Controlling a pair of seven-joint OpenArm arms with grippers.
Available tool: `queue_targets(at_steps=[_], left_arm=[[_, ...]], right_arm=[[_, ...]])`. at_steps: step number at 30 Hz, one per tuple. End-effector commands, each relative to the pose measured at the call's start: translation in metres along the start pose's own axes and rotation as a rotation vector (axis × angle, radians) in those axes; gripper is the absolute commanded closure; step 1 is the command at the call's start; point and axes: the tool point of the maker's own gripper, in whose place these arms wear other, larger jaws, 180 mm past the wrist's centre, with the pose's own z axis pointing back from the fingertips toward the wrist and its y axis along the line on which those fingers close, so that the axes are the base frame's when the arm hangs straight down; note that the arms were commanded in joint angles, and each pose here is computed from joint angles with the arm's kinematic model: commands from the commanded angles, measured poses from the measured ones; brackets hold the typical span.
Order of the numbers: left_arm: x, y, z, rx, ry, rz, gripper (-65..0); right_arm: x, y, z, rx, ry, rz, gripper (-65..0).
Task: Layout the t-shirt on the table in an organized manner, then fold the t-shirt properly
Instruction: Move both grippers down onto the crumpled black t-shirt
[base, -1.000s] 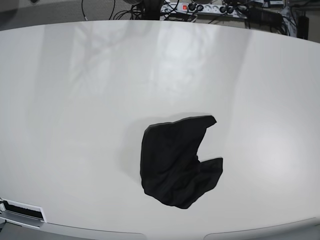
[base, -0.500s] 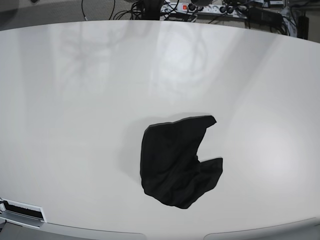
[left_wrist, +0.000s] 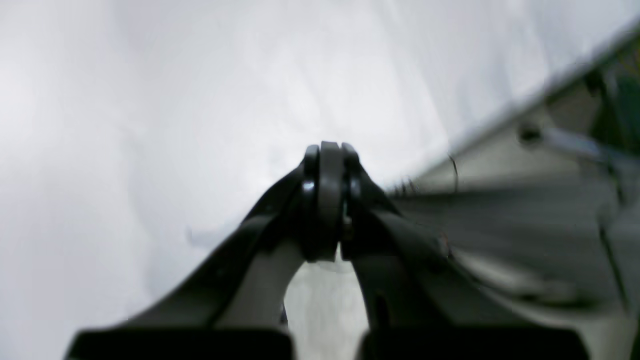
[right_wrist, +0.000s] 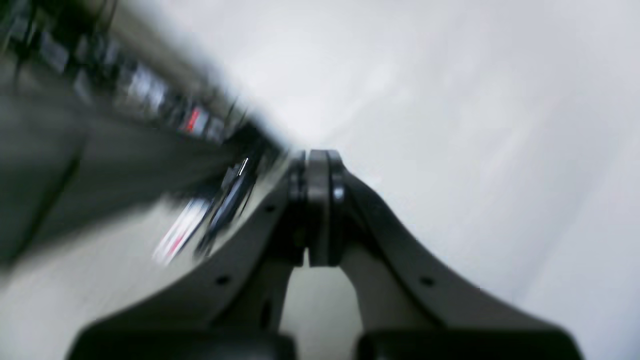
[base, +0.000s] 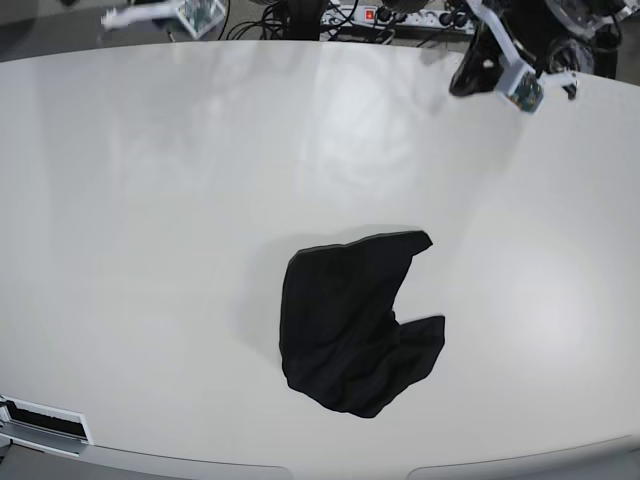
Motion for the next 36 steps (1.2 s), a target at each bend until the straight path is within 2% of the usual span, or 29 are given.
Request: queue_targets(at_steps=[1, 5, 9, 12, 17, 20, 22, 25, 29, 34, 36], left_arm=[[0.017, 0.001, -0.001, 0.003, -0.061, -0.003, 0.0], [0.034, 0.010, -0.009, 0.020, -0.116, -0.017, 0.0], [0.036, 0.029, -0.025, 0.032, -0.128, -0.022, 0.0], [0.030, 0.047, -0.043, 0.047, -0.119, 0.001, 0.0], [0.003, 0.070, -0.080, 0.043, -0.052, 0.025, 0.0], [-0.011, 0.079, -0.101, 0.035, -0.009, 0.036, 0.0], [-0.012, 0.081, -0.110, 0.020, -0.001, 0.028, 0.0], [0.000, 0.086, -0.118, 0.015, -0.018, 0.007, 0.0], [0.016, 0.096, -0.121, 0.042, -0.044, -0.040, 0.0], [0.022, 0.099, -0.122, 0.047, -0.055, -0.048, 0.0], [0.020, 0.098, -0.122, 0.046, -0.051, -0.048, 0.0]], right_arm=[[0.013, -0.008, 0.000, -0.022, -0.047, 0.011, 0.0], [0.046, -0.023, -0.010, -0.046, -0.162, 0.049, 0.0], [0.085, -0.026, -0.012, -0.019, -0.330, 0.032, 0.0], [0.105, -0.030, -0.013, -0.007, -0.412, 0.032, 0.0], [0.116, -0.040, -0.037, -0.004, -0.441, 0.066, 0.0], [0.123, -0.050, -0.060, 0.013, -0.470, 0.029, 0.0], [0.130, -0.053, -0.079, 0.053, -0.487, 0.014, 0.0], [0.142, -0.048, -0.109, 0.127, -0.497, 0.056, 0.0], [0.165, -0.045, -0.152, 0.167, -0.479, 0.108, 0.0], [0.194, -0.046, -0.204, 0.189, -0.433, 0.131, -28.8], [0.208, -0.057, -0.220, 0.158, -0.418, 0.101, -35.3]])
